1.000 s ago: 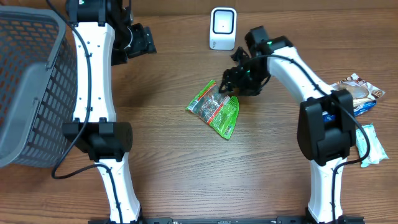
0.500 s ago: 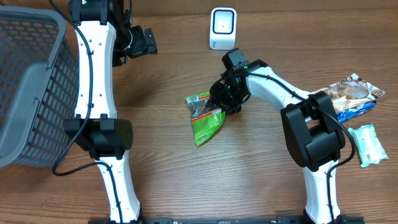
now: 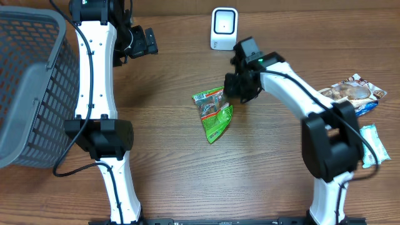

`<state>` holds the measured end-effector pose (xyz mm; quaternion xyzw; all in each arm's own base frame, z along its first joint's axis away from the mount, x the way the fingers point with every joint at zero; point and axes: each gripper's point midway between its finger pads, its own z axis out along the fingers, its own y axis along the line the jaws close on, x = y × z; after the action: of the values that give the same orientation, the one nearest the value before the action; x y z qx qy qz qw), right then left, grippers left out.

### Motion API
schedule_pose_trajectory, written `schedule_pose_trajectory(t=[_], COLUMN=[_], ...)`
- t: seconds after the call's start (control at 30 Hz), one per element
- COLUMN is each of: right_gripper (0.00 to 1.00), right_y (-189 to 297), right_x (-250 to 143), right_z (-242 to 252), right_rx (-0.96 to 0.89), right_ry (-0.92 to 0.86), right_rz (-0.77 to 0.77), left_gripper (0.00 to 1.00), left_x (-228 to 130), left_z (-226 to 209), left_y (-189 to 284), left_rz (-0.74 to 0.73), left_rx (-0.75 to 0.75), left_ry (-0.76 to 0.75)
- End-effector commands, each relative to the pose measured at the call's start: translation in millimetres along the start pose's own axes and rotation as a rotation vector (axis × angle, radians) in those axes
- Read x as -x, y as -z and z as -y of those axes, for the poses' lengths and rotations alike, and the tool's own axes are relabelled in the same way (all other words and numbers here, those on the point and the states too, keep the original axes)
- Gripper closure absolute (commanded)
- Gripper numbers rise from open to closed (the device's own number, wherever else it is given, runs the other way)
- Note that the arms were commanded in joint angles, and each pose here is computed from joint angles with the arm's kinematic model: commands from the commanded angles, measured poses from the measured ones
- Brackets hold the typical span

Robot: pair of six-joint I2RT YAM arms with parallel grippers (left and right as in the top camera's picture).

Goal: Scan the item barcode
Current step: 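Grasp the green packet's top edge with the right gripper, then lift the green packet up toward the white scanner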

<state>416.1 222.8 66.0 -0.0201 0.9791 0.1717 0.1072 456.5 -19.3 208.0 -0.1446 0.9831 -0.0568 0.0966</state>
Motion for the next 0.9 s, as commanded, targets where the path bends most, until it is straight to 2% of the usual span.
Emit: schedule_pose_trajectory(t=[0.0,0.1,0.2,0.23,0.3,0.33,0.43,0.47,0.67,0.8,0.87], right_gripper=[0.76,0.81,0.80,0.72,0.46,0.39,0.33,0.28,0.23,0.24,0.28], right_y=[64,82,78,73,60,54,31,16,-21,-44,-55], right_x=[45,54,41,34,11,2,-26,-40,-59,-59,-65], right_z=[14,16,6,7,10,9,-4,-7,-17,-28,-33], right_rx=[-0.210,-0.245,-0.177,-0.160,-0.120,-0.096,0.025,0.066,0.170,0.178,0.166], right_ry=[0.104,0.106,0.101,0.077,-0.032,-0.064,-0.109,-0.132,-0.217,-0.320,-0.381], right_rz=[0.259,0.325,0.264,0.227,0.111,0.062,-0.089,-0.160,-0.284,-0.297,-0.315], left_gripper=[0.00,0.00,0.00,0.00,0.00,0.00,0.00,0.00,0.00,0.00,0.00], left_x=[1,1,1,1,1,1,1,1,1,1,1], left_z=[-5,-5,-5,-5,-5,-5,-5,-5,-5,-5,-5], left_y=[-1,-1,-1,-1,-1,-1,-1,-1,-1,-1,-1], left_rz=[0.003,0.003,0.003,0.003,0.003,0.003,0.003,0.003,0.003,0.003,0.003], left_rx=[0.015,0.015,0.015,0.015,0.015,0.015,0.015,0.015,0.015,0.015,0.015], left_ry=[0.004,0.004,0.004,0.004,0.004,0.004,0.004,0.004,0.004,0.004,0.004])
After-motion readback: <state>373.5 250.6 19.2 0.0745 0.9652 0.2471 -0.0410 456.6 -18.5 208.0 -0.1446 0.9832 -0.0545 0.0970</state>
